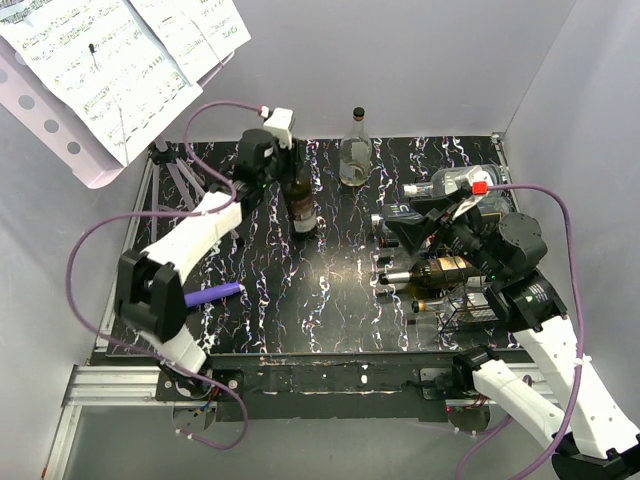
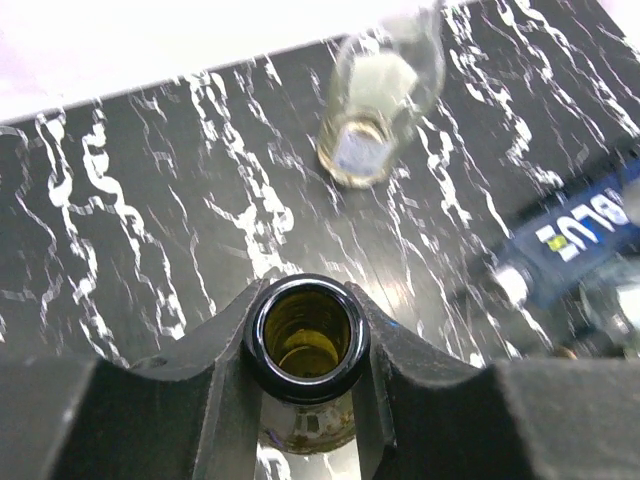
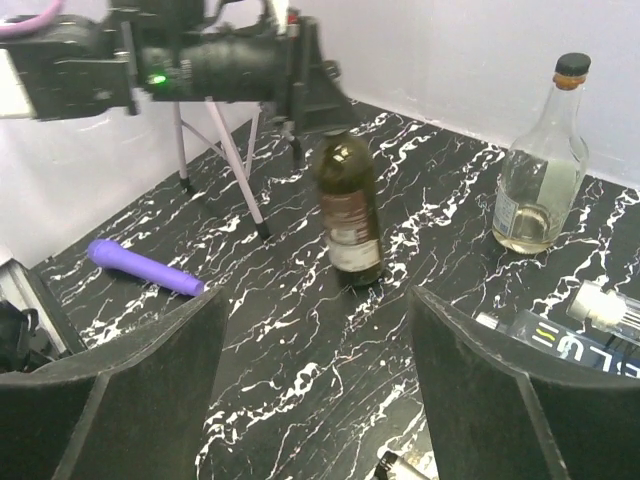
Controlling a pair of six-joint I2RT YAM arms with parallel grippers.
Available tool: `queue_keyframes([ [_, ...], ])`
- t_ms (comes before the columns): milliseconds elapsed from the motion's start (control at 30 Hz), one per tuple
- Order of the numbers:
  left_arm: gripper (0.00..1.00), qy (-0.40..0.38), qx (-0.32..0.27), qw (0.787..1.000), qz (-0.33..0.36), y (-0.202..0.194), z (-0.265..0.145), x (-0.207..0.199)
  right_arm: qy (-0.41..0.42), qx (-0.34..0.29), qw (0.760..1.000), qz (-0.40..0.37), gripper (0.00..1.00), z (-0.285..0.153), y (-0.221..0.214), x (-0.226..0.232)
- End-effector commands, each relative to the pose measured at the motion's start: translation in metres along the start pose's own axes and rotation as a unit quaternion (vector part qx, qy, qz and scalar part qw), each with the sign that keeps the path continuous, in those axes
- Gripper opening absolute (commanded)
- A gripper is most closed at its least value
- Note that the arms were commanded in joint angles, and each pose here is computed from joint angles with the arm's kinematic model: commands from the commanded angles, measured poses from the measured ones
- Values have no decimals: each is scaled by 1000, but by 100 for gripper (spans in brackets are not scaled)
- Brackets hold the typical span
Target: Take the wine bottle off the wine rack
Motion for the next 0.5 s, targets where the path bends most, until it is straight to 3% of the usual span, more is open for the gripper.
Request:
queue_keyframes([
  [0,0,58,-135,989,25,79,32,4,14,-45,999,17,79,1,14,5],
  [233,0,114,-166,977,73,107,103,15,4,-46,999,11,79,1,17,4],
  [467,0,109,-151,978,90,96,149,19,-18,-41,999,-20,80,-2,19,-1],
])
Point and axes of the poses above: each gripper's point midway between its finger pads, its own z axis out along the fingers, its own x axis along the line the jaws close on, y = z × x, the point moved 10 cm from there along -z, back along the fingers, and after that the axes turned 2 degrees about -z, right-handed, at the moved point
